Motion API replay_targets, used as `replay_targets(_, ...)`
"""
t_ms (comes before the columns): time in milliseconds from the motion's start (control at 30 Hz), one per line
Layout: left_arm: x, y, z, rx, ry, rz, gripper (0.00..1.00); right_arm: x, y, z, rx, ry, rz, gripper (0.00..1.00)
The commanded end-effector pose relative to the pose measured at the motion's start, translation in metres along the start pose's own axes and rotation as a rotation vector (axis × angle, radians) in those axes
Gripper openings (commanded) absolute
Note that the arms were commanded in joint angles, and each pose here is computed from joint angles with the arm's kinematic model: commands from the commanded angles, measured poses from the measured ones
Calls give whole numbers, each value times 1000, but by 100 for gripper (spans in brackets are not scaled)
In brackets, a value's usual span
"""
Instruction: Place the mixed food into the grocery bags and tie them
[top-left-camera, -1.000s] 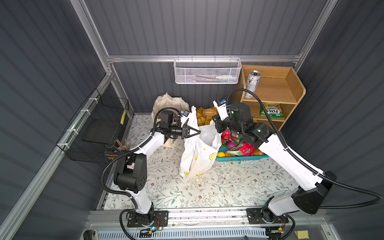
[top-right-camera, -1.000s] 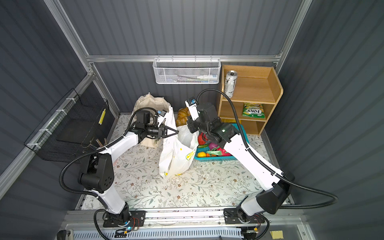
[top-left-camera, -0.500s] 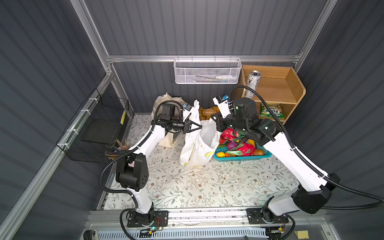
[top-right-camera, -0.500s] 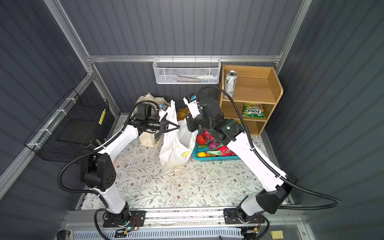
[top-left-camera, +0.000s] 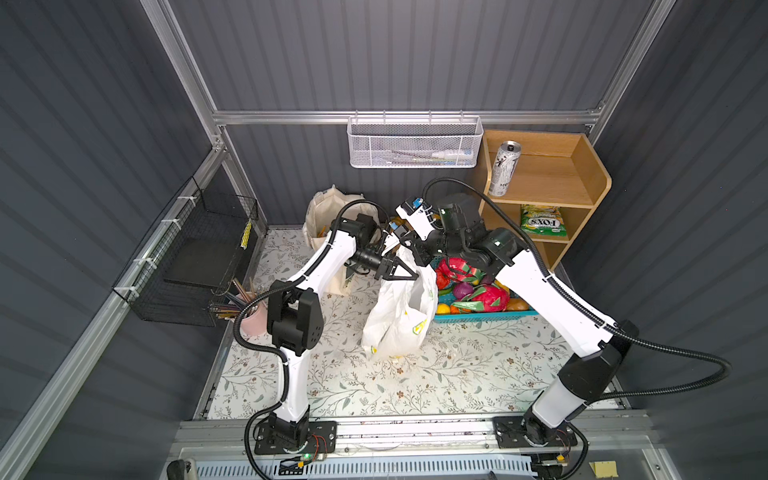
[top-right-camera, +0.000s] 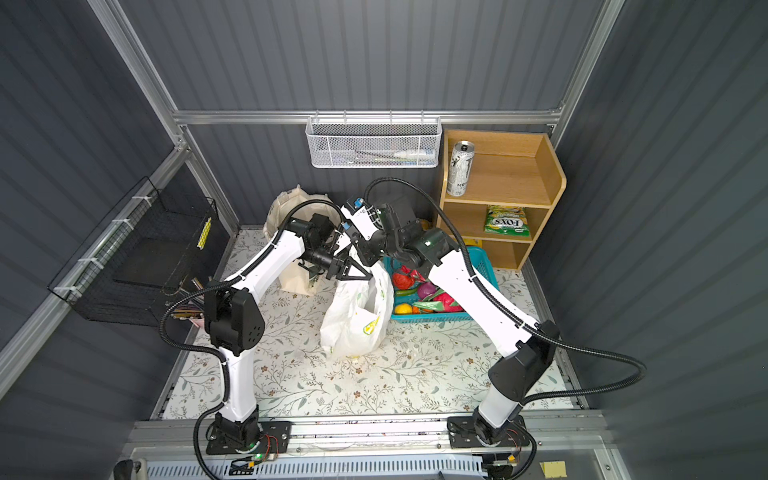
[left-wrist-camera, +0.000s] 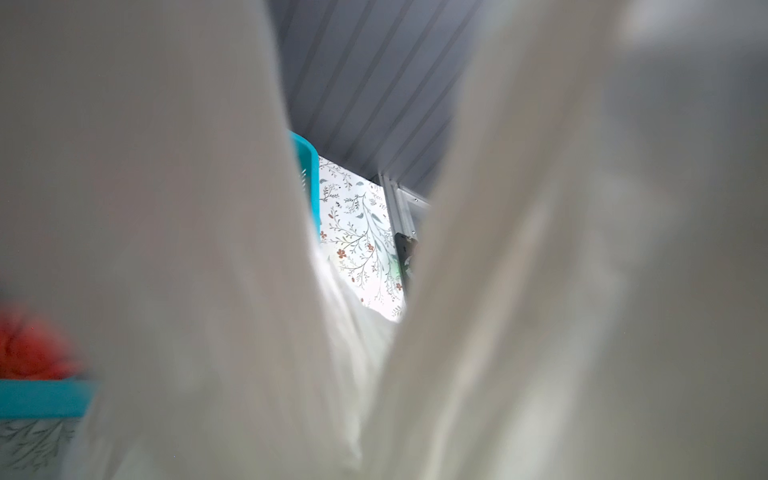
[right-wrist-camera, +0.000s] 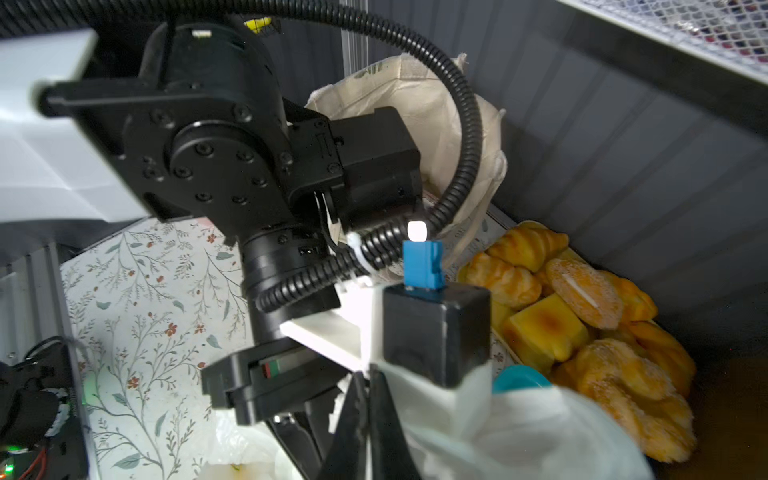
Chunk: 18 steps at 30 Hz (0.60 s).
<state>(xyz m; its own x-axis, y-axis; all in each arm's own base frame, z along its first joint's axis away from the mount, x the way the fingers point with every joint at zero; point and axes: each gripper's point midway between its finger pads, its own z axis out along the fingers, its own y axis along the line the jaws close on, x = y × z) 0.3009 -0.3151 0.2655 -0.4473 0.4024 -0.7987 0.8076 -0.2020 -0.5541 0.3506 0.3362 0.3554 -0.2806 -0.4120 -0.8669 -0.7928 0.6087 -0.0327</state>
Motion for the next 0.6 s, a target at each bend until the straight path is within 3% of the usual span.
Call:
replay_targets(0, -3, -30, -4, 64, -32, 37, 0, 16, -23, 0, 104, 54, -37, 0)
replay_targets(200, 0, -30, -3, 83, -33, 17, 0, 26, -43, 0, 225, 99, -67, 0)
replay_targets(467, -10, -26, -6, 51, -37, 24, 0, 23, -29, -9, 163, 31, 16, 0)
replay_targets(567, -7, -16, -2, -25, -6, 19, 0, 22, -25, -14, 147, 11, 43, 0)
